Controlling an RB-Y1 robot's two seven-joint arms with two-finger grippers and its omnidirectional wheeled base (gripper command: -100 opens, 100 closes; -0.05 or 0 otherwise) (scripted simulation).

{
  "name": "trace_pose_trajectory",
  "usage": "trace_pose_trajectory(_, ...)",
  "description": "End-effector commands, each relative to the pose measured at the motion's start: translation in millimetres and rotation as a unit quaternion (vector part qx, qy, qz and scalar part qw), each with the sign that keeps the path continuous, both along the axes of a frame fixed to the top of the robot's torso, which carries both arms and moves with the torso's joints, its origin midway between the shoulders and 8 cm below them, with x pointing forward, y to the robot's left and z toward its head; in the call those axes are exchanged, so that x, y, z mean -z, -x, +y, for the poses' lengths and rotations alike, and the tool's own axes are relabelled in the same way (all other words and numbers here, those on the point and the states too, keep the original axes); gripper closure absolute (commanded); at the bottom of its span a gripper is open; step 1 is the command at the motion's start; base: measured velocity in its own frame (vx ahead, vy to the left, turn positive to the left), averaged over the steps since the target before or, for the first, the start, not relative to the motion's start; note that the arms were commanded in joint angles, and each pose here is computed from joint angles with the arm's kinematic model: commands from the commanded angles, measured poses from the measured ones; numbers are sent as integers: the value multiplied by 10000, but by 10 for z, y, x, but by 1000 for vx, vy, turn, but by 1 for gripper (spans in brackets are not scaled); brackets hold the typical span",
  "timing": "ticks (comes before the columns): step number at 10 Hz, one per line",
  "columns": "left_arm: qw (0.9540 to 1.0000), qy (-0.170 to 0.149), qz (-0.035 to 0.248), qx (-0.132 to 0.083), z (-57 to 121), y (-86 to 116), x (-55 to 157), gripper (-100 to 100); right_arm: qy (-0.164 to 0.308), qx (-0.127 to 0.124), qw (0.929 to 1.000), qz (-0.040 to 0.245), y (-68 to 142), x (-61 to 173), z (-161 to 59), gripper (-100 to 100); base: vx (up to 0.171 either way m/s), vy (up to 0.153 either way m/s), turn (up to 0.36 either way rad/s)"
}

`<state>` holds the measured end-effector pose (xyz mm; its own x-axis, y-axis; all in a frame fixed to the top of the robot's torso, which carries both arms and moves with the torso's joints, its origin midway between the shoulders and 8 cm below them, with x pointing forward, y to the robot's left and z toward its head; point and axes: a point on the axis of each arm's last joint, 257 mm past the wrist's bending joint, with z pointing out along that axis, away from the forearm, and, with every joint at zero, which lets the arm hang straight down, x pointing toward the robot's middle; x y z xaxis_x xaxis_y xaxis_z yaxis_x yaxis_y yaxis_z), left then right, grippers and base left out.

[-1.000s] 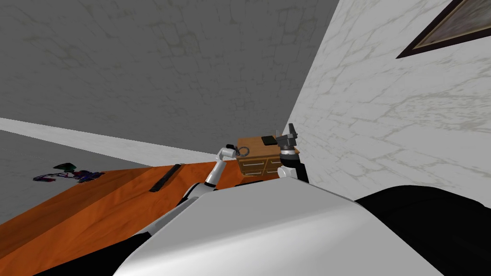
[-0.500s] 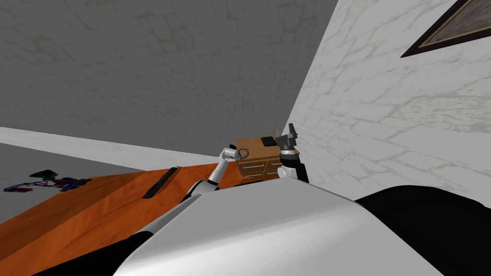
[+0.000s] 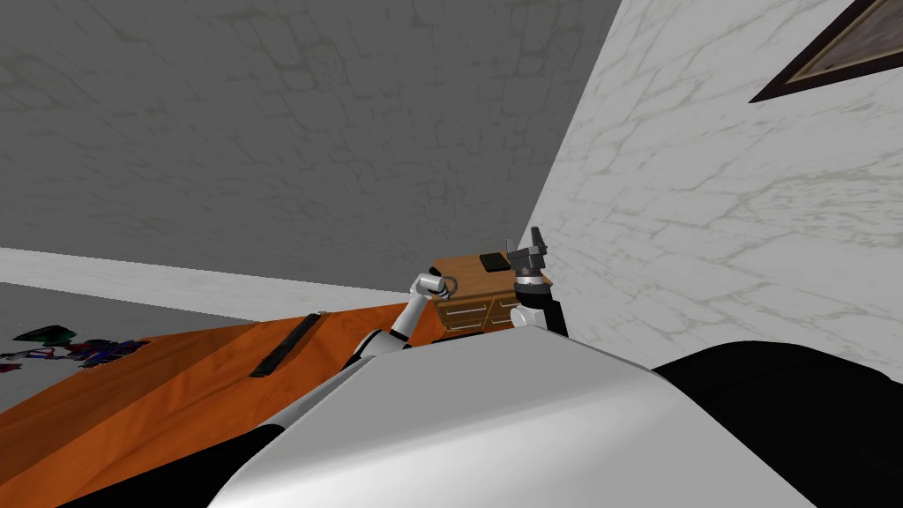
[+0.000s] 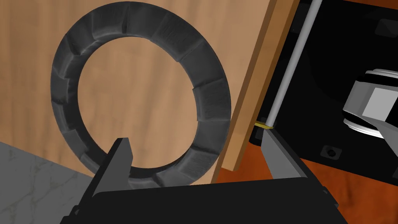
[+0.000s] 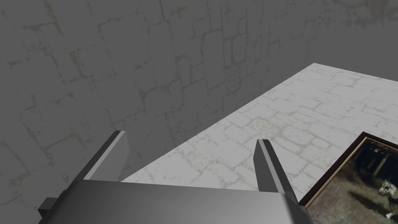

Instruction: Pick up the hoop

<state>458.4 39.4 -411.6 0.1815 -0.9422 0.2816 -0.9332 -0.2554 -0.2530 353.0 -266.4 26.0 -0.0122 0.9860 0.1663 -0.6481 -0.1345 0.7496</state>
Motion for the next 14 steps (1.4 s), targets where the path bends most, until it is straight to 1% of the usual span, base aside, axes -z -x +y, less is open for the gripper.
trace_pose_trajectory(1, 9994, 45, 333, 72, -161, 212, 121, -100, 0, 0, 10000, 0, 0, 0, 0, 0, 90, 3, -35)
trace_pose_trajectory(2, 9998, 32, 193, 39, -89, 123, 68, -100, 0, 0, 10000, 0, 0, 0, 0, 0, 38, -2, -5)
trace_pose_trajectory(3, 9997, 29, 225, 47, -96, 142, 78, 0, 0, 0, 10000, 0, 0, 0, 0, 0, 7, 0, 2)
trace_pose_trajectory(4, 9998, 34, 210, 38, -68, 146, 159, -100, 0, 0, 10000, -1, 0, 0, 0, 0, 13, -15, -16)
trace_pose_trajectory(6, 9998, 37, 197, 29, -33, 158, 263, -100, -1, 0, 10000, 0, 0, 0, 0, 0, 25, -33, -14)
trace_pose_trajectory(7, 9998, 32, 215, 27, -43, 150, 232, -100, -1, 0, 10000, -1, 0, 0, 0, 0, 9, -16, 0)
trace_pose_trajectory(8, 9998, 36, 201, 31, -43, 144, 237, 100, 0, 0, 10000, -1, 0, 0, 0, 0, 0, 0, 0)
trace_pose_trajectory(12, 9998, 36, 199, 31, -43, 142, 234, 100, 0, 0, 10000, 0, 0, 0, 0, 0, 0, 0, 0)
trace_pose_trajectory(13, 9998, 35, 201, 31, -43, 143, 235, 0, 0, 0, 10000, 0, 0, 0, 0, 0, 0, 0, 0)
trace_pose_trajectory(14, 9998, 34, 210, 38, -68, 146, 159, 100, 0, 0, 10000, 0, 0, 0, 0, 0, -17, 26, 19)
